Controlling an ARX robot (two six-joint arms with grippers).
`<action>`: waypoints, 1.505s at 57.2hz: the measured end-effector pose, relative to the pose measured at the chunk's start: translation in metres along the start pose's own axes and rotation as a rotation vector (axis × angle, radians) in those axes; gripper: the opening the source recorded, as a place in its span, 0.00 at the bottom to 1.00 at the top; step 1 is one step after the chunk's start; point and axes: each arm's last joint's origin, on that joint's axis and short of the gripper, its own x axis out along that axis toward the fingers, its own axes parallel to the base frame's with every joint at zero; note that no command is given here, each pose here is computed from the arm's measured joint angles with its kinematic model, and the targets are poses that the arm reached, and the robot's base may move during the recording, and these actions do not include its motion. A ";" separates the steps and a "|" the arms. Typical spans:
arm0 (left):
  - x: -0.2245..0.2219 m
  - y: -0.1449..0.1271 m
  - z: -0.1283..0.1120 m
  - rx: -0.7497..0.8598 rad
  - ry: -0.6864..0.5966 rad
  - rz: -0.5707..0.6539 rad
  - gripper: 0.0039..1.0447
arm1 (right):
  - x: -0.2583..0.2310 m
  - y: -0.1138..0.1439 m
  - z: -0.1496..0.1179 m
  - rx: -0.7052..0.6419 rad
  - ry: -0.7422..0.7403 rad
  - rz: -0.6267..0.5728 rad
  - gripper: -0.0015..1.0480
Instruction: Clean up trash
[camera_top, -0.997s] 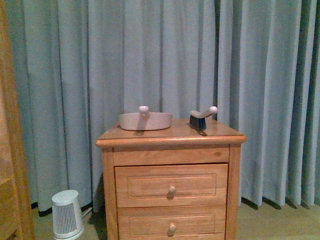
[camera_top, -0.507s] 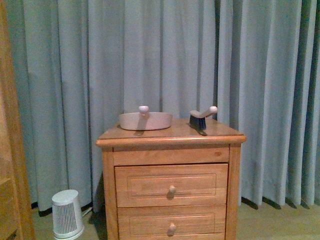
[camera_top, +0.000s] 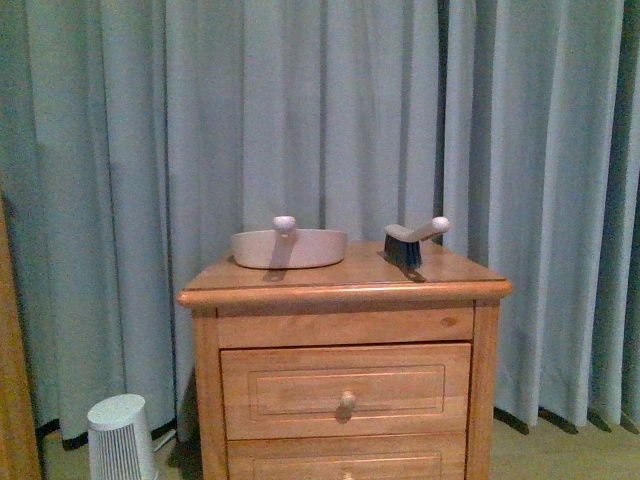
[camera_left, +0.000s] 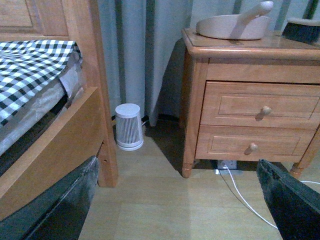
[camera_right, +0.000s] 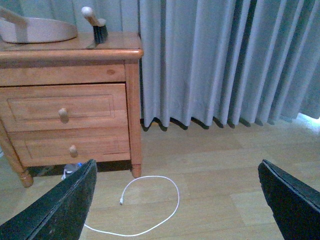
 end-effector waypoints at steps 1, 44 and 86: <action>0.000 0.000 0.000 0.000 0.000 0.000 0.93 | 0.000 0.000 0.000 0.000 0.000 0.000 0.93; 0.000 0.000 0.000 0.000 0.000 0.000 0.93 | 0.000 0.000 0.000 0.000 0.000 0.000 0.93; 0.000 0.000 0.000 0.000 0.000 0.000 0.93 | 0.000 0.000 0.000 0.000 0.000 0.000 0.93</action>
